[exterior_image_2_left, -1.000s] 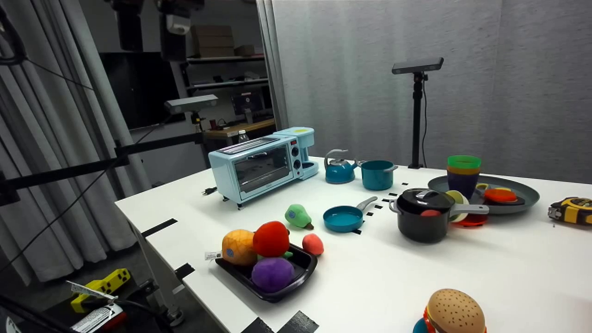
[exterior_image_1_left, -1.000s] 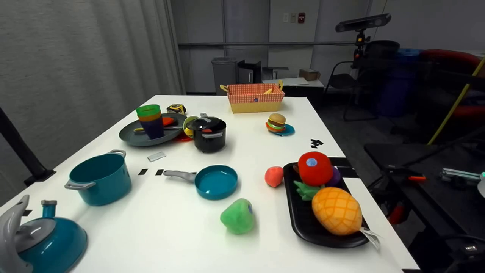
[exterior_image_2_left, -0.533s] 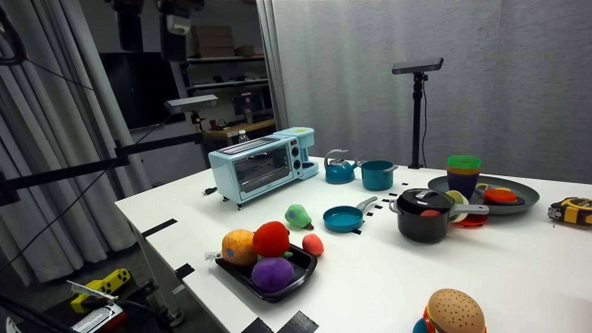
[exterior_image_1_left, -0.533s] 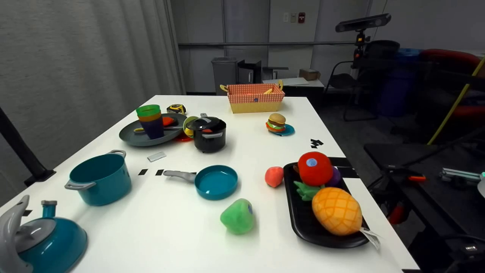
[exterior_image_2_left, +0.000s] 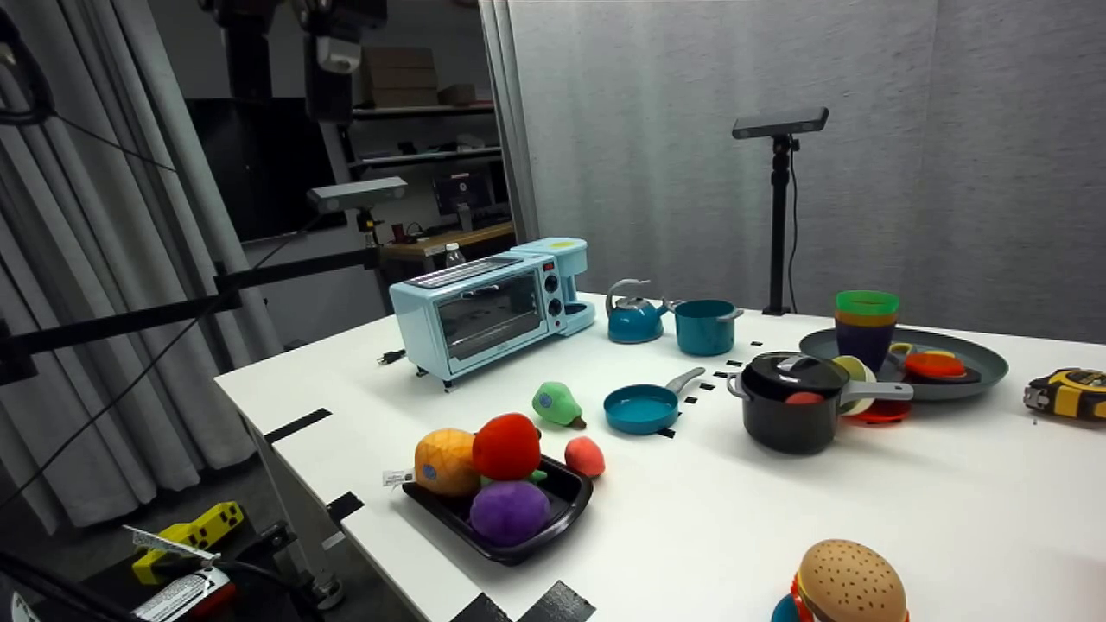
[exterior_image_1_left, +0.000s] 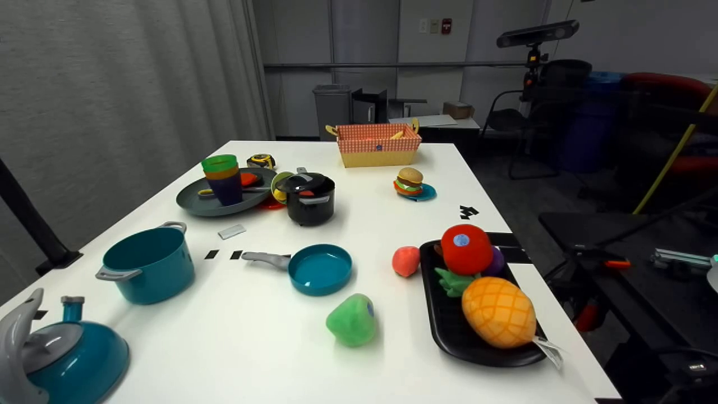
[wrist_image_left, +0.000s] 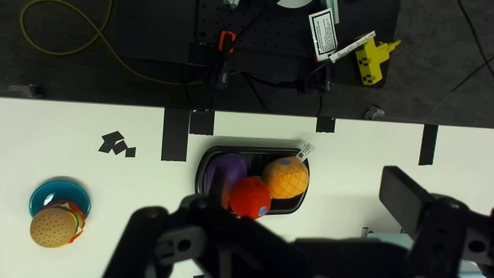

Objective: Take the lid off the pot and put it on the pan

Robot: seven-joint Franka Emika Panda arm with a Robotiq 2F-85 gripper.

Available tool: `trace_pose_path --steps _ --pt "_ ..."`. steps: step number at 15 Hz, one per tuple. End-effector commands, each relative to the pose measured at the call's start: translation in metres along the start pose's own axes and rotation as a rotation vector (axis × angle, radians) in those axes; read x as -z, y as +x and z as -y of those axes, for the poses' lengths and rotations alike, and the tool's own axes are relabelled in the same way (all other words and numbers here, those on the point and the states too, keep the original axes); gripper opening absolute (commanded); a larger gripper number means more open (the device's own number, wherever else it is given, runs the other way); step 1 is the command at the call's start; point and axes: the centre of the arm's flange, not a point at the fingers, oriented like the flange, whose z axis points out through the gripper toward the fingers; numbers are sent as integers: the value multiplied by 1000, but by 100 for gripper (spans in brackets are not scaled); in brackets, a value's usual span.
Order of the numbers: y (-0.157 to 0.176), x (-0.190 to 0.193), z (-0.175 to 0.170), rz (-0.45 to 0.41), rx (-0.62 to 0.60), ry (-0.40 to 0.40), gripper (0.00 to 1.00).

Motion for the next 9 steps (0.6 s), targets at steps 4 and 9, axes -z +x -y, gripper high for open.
trace_pose_path --steps 4,9 --pt "39 -26 -24 -22 -35 -65 100" --pt "79 -38 -47 -93 -47 -161 100"
